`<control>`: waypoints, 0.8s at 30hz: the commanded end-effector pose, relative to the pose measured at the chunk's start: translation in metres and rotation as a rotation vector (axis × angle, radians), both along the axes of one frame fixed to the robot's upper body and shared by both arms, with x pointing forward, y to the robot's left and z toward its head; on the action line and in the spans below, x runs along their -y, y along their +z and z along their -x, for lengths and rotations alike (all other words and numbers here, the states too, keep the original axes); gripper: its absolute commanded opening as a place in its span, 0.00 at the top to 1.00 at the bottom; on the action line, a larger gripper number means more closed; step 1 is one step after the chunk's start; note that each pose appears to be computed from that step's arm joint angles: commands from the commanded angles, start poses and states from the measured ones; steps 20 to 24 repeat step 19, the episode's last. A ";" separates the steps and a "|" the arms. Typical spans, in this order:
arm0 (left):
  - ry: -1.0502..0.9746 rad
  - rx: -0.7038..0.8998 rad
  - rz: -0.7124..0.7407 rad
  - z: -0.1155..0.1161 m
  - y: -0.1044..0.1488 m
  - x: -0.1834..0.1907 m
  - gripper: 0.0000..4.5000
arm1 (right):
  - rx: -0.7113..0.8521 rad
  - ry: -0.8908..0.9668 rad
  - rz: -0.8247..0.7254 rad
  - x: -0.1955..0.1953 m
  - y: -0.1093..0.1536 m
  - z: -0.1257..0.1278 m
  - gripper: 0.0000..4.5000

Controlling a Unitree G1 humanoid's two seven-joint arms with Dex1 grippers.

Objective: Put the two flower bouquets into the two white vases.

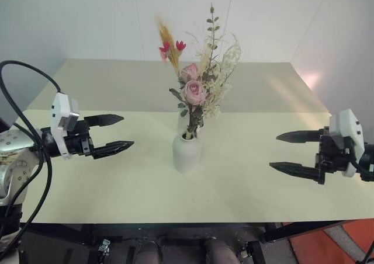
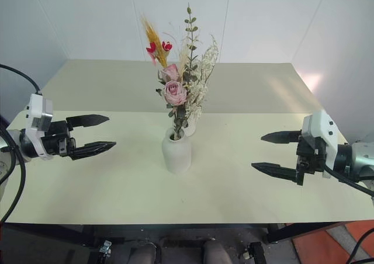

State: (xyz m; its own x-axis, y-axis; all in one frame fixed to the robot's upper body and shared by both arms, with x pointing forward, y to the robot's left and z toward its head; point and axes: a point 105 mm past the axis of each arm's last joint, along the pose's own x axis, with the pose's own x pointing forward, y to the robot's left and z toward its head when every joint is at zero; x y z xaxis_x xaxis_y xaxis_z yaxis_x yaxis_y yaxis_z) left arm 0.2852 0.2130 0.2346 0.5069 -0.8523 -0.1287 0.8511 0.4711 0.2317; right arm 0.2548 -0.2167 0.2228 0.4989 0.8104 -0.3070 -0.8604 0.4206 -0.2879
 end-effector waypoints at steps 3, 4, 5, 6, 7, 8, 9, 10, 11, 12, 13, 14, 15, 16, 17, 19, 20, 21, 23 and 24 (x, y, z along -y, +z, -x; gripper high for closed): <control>-0.009 0.050 -0.004 0.003 0.016 0.002 0.00 | 0.070 0.006 -0.018 0.000 0.014 -0.001 0.00; -0.010 0.049 -0.004 0.003 0.016 0.002 0.00 | 0.072 0.007 -0.023 0.000 0.015 0.000 0.00; -0.012 0.048 -0.004 0.003 0.016 0.002 0.00 | 0.074 0.009 -0.026 -0.001 0.016 0.000 0.00; -0.013 0.046 -0.004 0.003 0.016 0.003 0.00 | 0.075 0.010 -0.027 -0.001 0.017 0.000 0.00; -0.015 0.045 -0.002 0.003 0.016 0.003 0.00 | 0.075 0.012 -0.027 -0.001 0.017 0.001 0.00; -0.016 0.044 -0.002 0.003 0.015 0.003 0.00 | 0.075 0.013 -0.027 -0.001 0.018 0.001 0.00; -0.017 0.043 -0.002 0.004 0.015 0.003 0.00 | 0.076 0.013 -0.026 -0.001 0.018 0.001 0.00; -0.019 0.042 -0.001 0.004 0.015 0.003 0.00 | 0.078 0.013 -0.027 0.000 0.019 0.002 0.00; -0.020 0.041 0.000 0.004 0.015 0.003 0.00 | 0.079 0.013 -0.028 0.000 0.020 0.001 0.00; -0.020 0.041 0.000 0.004 0.015 0.003 0.00 | 0.083 0.012 -0.034 0.000 0.021 0.002 0.00; -0.021 0.041 0.000 0.003 0.015 0.004 0.00 | 0.085 0.012 -0.037 0.001 0.022 0.002 0.00; -0.021 0.041 0.002 0.003 0.015 0.004 0.00 | 0.088 0.015 -0.046 0.000 0.024 0.003 0.00; -0.023 0.041 0.003 0.003 0.015 0.004 0.00 | 0.090 0.022 -0.063 0.000 0.026 0.005 0.00; -0.023 0.041 0.004 0.003 0.015 0.004 0.00 | 0.091 0.027 -0.075 -0.001 0.028 0.005 0.00; -0.025 0.041 0.005 0.003 0.015 0.004 0.00 | 0.091 0.031 -0.086 -0.001 0.029 0.007 0.00; -0.026 0.040 0.006 0.002 0.016 0.003 0.00 | 0.092 0.026 -0.096 -0.001 0.029 0.007 0.00; -0.026 0.040 0.006 0.002 0.016 0.003 0.00 | 0.092 0.026 -0.096 -0.001 0.029 0.007 0.00; -0.026 0.040 0.006 0.002 0.016 0.003 0.00 | 0.092 0.026 -0.096 -0.001 0.029 0.007 0.00; -0.026 0.040 0.006 0.002 0.016 0.003 0.00 | 0.092 0.026 -0.096 -0.001 0.029 0.007 0.00; -0.026 0.040 0.006 0.002 0.016 0.003 0.00 | 0.092 0.026 -0.096 -0.001 0.029 0.007 0.00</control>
